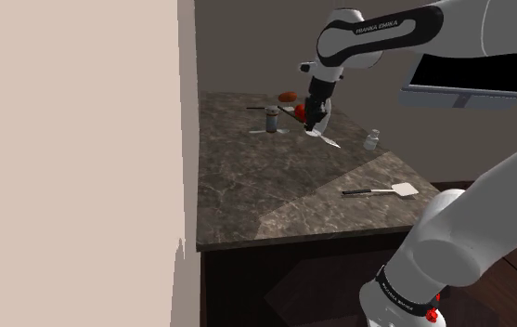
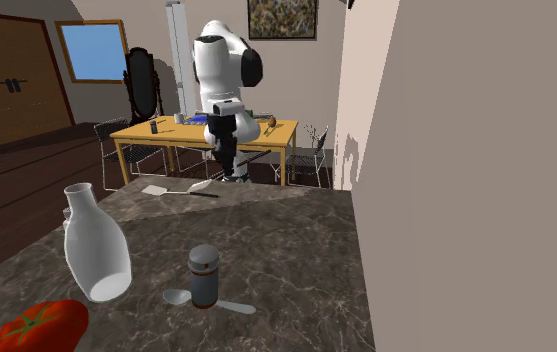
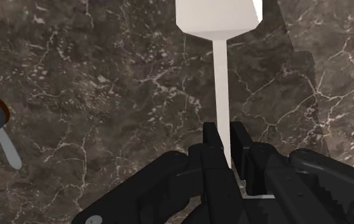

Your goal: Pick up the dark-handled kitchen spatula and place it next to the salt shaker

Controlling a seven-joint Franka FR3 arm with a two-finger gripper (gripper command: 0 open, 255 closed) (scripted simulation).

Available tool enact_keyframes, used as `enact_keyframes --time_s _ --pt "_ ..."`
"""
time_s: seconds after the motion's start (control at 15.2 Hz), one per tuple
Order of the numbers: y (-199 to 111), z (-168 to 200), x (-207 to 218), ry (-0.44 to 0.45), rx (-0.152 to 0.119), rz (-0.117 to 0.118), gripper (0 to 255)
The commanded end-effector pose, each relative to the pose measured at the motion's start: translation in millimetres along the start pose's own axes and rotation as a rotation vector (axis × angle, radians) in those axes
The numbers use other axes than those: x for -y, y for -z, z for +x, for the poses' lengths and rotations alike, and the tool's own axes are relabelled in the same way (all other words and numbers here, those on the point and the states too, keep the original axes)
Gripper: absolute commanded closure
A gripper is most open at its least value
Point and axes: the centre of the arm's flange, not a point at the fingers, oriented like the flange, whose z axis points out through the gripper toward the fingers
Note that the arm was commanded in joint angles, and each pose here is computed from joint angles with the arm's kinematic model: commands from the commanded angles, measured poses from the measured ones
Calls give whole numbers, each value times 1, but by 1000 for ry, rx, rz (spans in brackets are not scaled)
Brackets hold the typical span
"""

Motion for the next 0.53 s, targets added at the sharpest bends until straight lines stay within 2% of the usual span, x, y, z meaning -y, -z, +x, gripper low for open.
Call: enact_keyframes --time_s 0.0,0.46 --pt "1 -25 -2 1 0 0 255" --pt "7 -118 -5 1 0 0 255"
